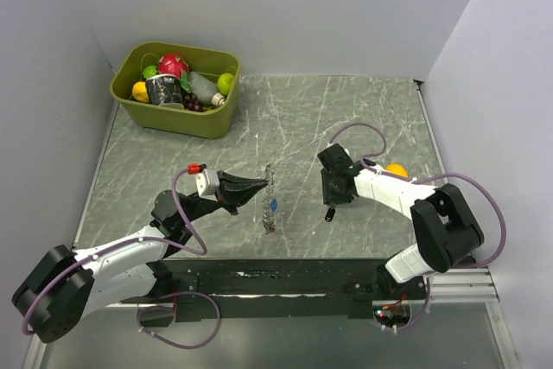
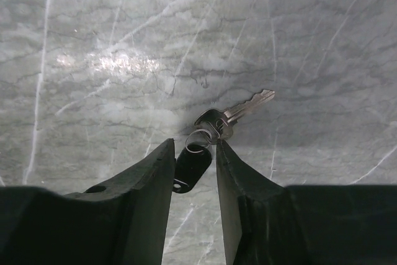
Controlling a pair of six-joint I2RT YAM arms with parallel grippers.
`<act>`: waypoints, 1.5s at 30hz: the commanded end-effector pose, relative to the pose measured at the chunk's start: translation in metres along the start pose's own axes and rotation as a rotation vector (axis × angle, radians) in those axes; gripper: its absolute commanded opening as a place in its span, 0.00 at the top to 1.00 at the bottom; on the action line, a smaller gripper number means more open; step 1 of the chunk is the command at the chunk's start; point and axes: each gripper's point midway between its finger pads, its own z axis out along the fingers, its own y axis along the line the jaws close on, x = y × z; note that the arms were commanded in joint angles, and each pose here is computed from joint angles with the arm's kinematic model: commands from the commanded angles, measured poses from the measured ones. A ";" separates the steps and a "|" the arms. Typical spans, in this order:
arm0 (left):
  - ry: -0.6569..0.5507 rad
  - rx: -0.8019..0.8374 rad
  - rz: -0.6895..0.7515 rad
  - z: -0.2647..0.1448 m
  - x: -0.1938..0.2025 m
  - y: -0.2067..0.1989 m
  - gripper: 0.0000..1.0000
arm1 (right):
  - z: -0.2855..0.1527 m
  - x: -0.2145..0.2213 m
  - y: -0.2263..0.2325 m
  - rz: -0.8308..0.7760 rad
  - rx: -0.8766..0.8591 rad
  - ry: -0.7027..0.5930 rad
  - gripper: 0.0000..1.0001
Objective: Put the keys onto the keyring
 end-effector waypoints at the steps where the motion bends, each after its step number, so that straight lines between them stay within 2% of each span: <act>1: -0.104 0.032 0.073 0.006 -0.031 -0.006 0.99 | -0.001 -0.009 0.006 0.007 -0.008 -0.020 0.60; 11: -0.104 0.038 0.066 0.005 -0.030 -0.007 0.99 | 0.011 0.001 0.006 -0.006 0.009 0.026 0.65; 14: -0.103 0.036 0.068 0.004 -0.031 -0.007 0.99 | 0.014 0.003 0.007 -0.009 0.001 0.038 0.69; 17: -0.102 0.035 0.072 0.003 -0.031 -0.008 0.99 | 0.012 0.002 0.008 -0.008 -0.006 0.030 0.76; 18: -0.102 0.034 0.074 0.003 -0.031 -0.007 0.99 | 0.011 0.002 0.008 -0.008 -0.010 0.027 0.83; 21: -0.102 0.030 0.077 0.003 -0.032 -0.007 0.99 | 0.006 -0.002 0.010 -0.013 -0.023 0.010 0.95; 24: -0.102 0.029 0.081 0.002 -0.032 -0.006 0.99 | -0.001 -0.005 0.012 -0.022 -0.042 -0.008 1.00; 33: -0.087 0.022 0.079 0.001 -0.030 -0.006 0.99 | -0.032 -0.024 0.022 -0.044 -0.129 -0.116 1.00; 45: -0.074 0.031 0.086 -0.001 -0.030 -0.009 0.99 | -0.085 -0.044 0.051 -0.091 -0.381 -0.313 1.00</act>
